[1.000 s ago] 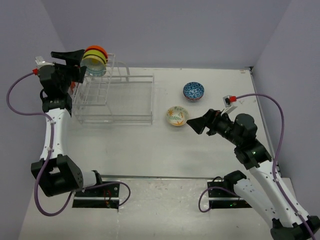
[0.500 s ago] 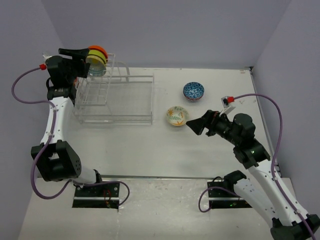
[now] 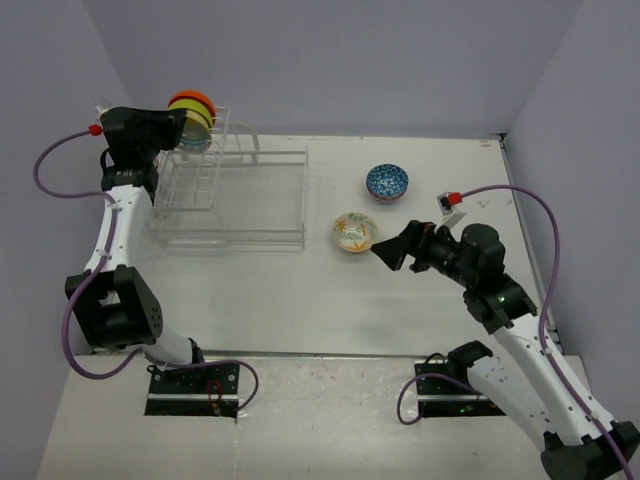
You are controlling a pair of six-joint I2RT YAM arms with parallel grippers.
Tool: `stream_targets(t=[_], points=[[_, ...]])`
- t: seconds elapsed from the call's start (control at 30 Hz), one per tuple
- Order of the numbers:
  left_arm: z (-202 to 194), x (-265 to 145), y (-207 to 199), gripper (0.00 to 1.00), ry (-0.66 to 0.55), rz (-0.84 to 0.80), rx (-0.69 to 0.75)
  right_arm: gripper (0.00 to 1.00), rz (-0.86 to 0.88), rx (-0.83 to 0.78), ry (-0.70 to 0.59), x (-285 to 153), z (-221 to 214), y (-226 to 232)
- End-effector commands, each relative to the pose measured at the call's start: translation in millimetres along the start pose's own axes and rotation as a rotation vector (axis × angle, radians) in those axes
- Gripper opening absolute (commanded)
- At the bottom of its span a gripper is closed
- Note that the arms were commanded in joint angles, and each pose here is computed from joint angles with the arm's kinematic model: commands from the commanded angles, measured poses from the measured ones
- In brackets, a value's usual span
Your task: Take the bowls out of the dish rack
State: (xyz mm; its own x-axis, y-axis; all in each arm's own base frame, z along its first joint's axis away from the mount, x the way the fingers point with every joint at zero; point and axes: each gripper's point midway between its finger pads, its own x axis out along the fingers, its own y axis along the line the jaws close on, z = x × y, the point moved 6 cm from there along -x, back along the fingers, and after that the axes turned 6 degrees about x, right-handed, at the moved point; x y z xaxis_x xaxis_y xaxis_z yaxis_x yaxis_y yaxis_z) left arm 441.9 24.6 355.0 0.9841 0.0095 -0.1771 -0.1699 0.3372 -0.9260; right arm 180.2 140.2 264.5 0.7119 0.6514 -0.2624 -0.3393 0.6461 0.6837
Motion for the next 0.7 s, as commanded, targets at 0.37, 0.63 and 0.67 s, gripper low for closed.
stream_targets(t=[0.37,0.63,0.67], points=[[6,-18,-30,0.00,-0.053,-0.115,0.058,0.99,-0.042,-0.023,0.009,8,-3,-12],[12,-48,-70,0.00,-0.080,-0.244,0.094,0.99,-0.042,-0.018,0.001,8,-1,-11],[12,-48,-71,0.00,-0.079,-0.246,0.094,0.99,-0.042,-0.020,0.003,9,-2,-11]])
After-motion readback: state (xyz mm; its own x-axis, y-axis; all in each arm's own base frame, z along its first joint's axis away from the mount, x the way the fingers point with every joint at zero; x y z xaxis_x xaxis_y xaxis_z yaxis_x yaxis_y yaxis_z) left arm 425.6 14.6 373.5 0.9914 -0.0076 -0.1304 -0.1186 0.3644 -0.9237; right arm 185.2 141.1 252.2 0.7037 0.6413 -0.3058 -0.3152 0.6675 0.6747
